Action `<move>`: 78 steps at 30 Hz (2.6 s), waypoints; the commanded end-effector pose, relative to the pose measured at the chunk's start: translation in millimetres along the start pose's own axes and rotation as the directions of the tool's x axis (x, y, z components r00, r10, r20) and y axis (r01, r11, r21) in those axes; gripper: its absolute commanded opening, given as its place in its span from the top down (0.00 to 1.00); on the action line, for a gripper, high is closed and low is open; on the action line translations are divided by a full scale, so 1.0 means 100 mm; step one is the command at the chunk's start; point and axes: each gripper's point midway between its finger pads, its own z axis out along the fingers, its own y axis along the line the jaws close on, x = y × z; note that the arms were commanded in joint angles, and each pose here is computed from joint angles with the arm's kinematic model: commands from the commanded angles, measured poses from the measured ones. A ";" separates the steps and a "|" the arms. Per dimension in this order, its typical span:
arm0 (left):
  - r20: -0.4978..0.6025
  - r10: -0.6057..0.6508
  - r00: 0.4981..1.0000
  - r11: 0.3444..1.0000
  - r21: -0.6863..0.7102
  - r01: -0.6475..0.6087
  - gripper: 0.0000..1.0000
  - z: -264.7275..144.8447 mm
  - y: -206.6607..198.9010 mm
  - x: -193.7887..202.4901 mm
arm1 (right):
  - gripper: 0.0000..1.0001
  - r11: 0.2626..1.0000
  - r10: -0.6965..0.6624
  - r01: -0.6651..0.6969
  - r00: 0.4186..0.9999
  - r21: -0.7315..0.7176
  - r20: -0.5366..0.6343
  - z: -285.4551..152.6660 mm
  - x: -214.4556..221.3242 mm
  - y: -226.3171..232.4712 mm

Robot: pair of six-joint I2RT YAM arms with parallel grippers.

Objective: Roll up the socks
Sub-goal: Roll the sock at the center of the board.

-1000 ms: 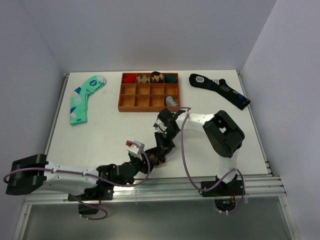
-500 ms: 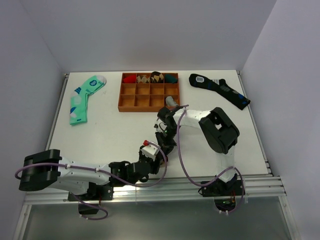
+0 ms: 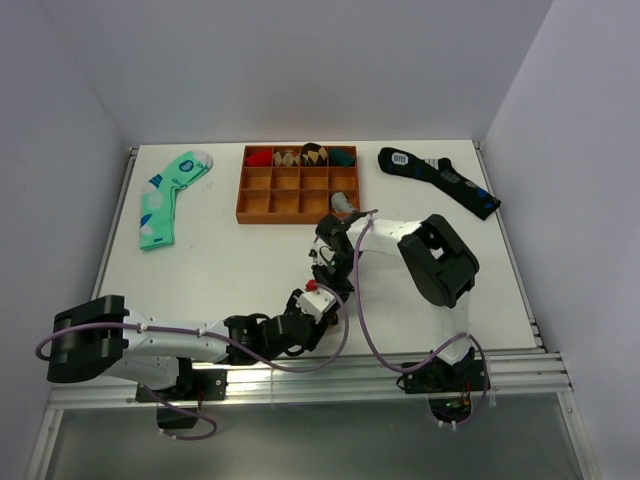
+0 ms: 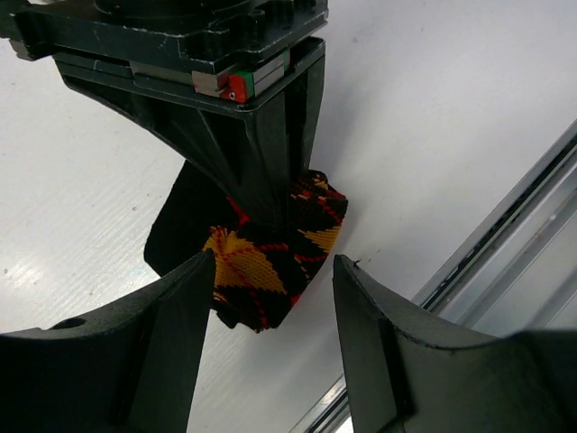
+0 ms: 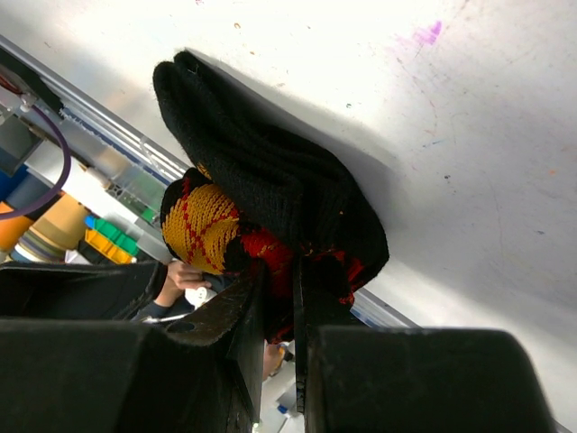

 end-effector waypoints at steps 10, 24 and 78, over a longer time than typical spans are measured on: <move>-0.048 0.083 0.995 0.996 0.046 -0.081 0.40 0.13 -0.10 -0.01 | 1.00 0.976 -0.001 0.004 1.000 0.218 -0.014 0.12 0.00 -0.54; -0.111 0.047 0.993 0.999 0.011 -0.046 0.40 0.28 0.02 0.16 | 1.00 0.980 -0.015 0.019 1.000 0.200 -0.017 0.13 0.00 -0.53; -0.366 -0.449 0.815 0.862 0.063 0.504 1.00 0.24 -0.19 1.34 | 0.66 0.999 -0.053 0.044 0.862 0.029 0.504 -0.32 -0.64 -0.11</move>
